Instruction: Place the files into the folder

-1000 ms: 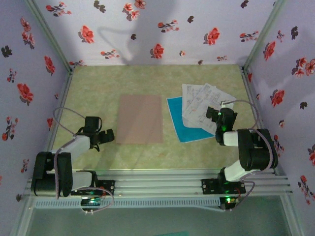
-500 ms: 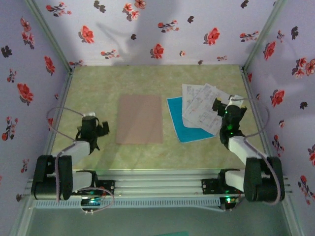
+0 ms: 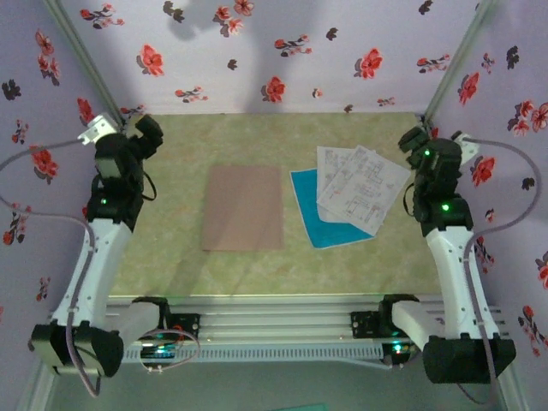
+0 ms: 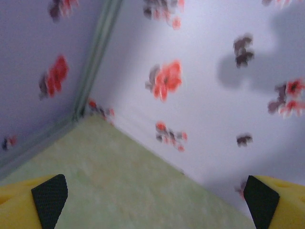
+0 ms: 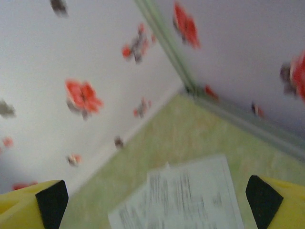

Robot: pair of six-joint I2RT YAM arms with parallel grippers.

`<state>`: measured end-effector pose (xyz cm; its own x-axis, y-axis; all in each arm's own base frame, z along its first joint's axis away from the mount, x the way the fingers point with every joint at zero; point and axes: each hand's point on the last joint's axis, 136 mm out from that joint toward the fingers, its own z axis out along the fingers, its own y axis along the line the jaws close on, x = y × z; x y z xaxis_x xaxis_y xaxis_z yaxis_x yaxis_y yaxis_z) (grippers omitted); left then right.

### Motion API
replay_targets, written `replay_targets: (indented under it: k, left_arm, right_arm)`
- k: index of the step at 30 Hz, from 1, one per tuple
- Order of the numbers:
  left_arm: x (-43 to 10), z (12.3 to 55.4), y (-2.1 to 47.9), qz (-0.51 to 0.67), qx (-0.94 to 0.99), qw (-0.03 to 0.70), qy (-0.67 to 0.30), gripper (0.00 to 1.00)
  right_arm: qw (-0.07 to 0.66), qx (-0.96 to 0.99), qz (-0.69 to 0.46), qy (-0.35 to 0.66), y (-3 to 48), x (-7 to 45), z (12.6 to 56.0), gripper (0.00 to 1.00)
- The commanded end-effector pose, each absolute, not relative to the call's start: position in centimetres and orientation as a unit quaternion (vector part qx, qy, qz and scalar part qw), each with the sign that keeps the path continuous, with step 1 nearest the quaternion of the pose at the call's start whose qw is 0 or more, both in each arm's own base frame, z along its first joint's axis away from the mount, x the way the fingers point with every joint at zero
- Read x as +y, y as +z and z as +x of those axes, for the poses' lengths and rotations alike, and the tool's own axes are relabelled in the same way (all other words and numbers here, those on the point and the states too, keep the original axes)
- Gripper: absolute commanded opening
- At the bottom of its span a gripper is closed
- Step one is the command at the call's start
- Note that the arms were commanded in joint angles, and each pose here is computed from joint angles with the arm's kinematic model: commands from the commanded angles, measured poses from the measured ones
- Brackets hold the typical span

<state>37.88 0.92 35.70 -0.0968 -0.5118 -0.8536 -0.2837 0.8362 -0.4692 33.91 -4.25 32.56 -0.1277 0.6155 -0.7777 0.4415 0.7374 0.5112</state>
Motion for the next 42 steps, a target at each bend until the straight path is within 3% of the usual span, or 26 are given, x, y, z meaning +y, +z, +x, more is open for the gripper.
replay_targets:
  k: [1, 9, 13, 18, 22, 31, 42]
  left_arm:
    - [-3.7, 35.4, 24.5, -0.254, 0.879, 0.390, -0.103, 0.99]
    - [-10.2, 28.1, 16.7, -0.189, 0.953, 0.209, -0.111, 0.98]
    - [-12.6, 26.4, 13.8, -0.199, 0.953, 0.152, -0.169, 0.84]
    - [-13.6, 26.4, 11.5, -0.209, 0.954, 0.115, -0.181, 0.70]
    - [-14.9, 26.2, 10.5, -0.226, 0.948, 0.083, -0.211, 0.66]
    - [-15.3, 24.2, 8.8, -0.277, 0.928, 0.065, -0.240, 0.65]
    - [-15.8, 23.7, 8.4, -0.287, 0.923, 0.058, -0.250, 0.67]
  right_arm:
    - [0.429, 0.831, 0.340, 0.103, 26.1, 0.1, 32.3, 0.99]
    - [0.328, 0.914, 0.195, 0.136, 21.5, 11.1, 31.0, 0.87]
    - [0.272, 0.937, 0.138, 0.172, 18.7, 17.1, 30.8, 0.81]
    - [0.212, 0.950, 0.100, 0.207, 15.2, 23.3, 31.0, 0.77]
    - [0.160, 0.952, 0.116, 0.233, 11.4, 26.4, 31.8, 0.74]
    - [0.111, 0.956, 0.113, 0.248, 7.6, 31.1, 34.2, 0.72]
    - [0.085, 0.960, 0.112, 0.243, 5.2, 33.2, 34.5, 0.71]
